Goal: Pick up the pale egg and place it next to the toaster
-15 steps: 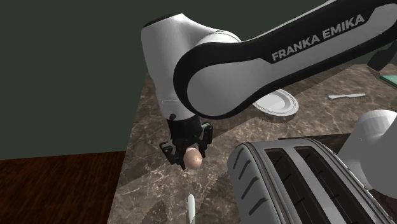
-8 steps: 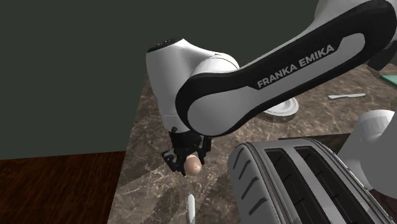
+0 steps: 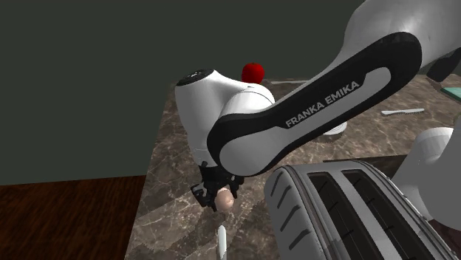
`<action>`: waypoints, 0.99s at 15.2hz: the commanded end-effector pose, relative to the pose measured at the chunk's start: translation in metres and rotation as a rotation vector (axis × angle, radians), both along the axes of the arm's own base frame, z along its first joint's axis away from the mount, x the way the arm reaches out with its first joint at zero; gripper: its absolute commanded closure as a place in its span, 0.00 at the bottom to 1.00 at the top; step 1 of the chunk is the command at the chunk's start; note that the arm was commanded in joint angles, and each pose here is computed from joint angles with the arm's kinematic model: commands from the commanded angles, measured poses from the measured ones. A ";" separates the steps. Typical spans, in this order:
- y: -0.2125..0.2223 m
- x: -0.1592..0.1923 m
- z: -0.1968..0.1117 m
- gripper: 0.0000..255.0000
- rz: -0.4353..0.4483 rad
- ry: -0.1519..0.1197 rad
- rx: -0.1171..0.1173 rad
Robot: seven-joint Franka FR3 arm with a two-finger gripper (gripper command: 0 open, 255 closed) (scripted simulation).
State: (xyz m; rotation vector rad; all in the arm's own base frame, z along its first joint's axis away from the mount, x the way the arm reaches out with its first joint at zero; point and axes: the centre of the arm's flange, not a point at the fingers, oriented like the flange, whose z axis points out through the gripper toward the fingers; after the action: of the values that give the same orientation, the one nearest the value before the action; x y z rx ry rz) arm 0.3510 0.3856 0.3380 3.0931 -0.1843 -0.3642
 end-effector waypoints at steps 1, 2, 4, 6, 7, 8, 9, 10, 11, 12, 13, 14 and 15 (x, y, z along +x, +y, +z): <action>0.001 0.001 -0.005 1.00 0.000 -0.001 0.000; 0.001 0.001 -0.005 1.00 0.000 -0.001 0.000; 0.001 0.001 -0.005 1.00 0.000 -0.001 0.000; 0.001 0.001 -0.005 1.00 0.000 -0.001 0.000; 0.001 0.001 -0.005 1.00 0.000 -0.001 0.000; 0.001 0.001 -0.005 1.00 0.000 -0.001 0.000; 0.001 0.001 -0.005 0.00 0.000 -0.001 0.000; 0.001 0.001 -0.005 0.00 0.000 -0.001 0.000; 0.001 0.001 -0.005 0.00 0.000 -0.001 0.000; 0.001 0.001 -0.005 0.00 0.000 -0.001 0.000; 0.001 0.001 -0.005 0.00 0.000 -0.001 0.000; 0.001 0.001 -0.005 0.00 0.000 -0.001 0.000; 0.001 0.004 0.008 0.00 0.000 -0.001 0.000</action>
State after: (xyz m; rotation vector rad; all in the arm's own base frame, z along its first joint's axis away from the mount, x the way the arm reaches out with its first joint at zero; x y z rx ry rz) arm 0.3530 0.3853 0.3400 3.0942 -0.1844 -0.3631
